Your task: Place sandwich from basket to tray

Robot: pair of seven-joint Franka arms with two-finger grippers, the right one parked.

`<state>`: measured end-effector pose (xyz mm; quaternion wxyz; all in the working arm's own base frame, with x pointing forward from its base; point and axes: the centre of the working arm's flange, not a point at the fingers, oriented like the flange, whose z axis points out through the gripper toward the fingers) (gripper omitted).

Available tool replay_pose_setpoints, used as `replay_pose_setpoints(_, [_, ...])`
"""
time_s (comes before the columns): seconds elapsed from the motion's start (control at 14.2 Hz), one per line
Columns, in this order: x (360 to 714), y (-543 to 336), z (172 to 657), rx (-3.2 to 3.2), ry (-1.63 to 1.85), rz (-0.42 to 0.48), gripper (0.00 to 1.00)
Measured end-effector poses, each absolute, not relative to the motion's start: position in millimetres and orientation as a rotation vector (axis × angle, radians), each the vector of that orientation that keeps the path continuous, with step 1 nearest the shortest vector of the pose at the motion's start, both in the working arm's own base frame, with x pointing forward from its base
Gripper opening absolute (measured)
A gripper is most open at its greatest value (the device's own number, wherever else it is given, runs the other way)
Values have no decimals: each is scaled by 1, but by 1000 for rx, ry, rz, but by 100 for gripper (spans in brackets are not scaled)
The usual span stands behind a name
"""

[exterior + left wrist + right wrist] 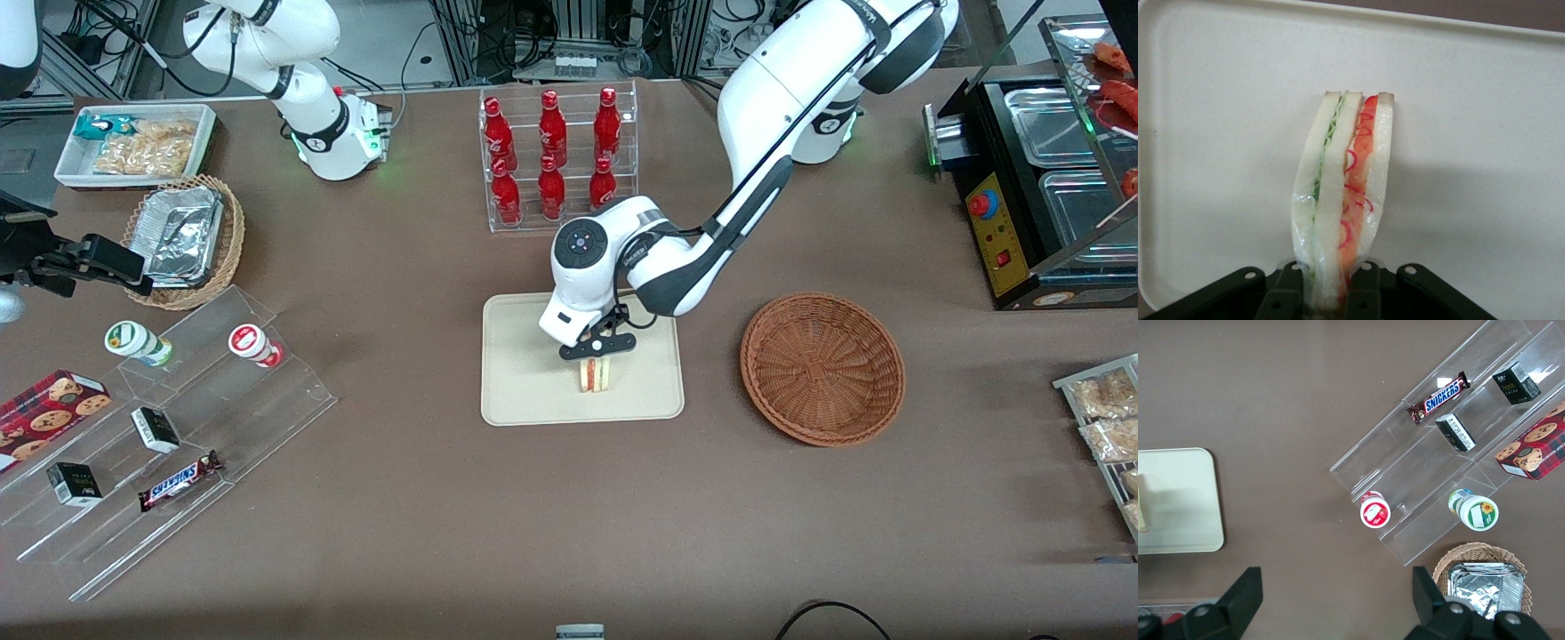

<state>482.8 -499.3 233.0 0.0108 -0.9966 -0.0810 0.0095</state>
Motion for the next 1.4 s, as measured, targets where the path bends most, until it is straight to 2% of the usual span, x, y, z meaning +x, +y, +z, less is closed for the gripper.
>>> replay_pose_setpoints(0.14, [483,-500,230,-3114,-254,31,15])
replay_pose_setpoints(0.21, [483,-500,230,-3114,-255,32,20])
replay_pose_setpoints(0.49, [492,-503,244,-3134,-268,-4,59])
replay_pose_setpoints(0.77, [509,-492,299,-3080,-305,-59,99])
replay_pose_setpoints(1.05, [542,-440,366,-2985,-499,-94,100])
replay_pose_setpoints(1.4, [577,-373,380,-2895,-681,-106,100])
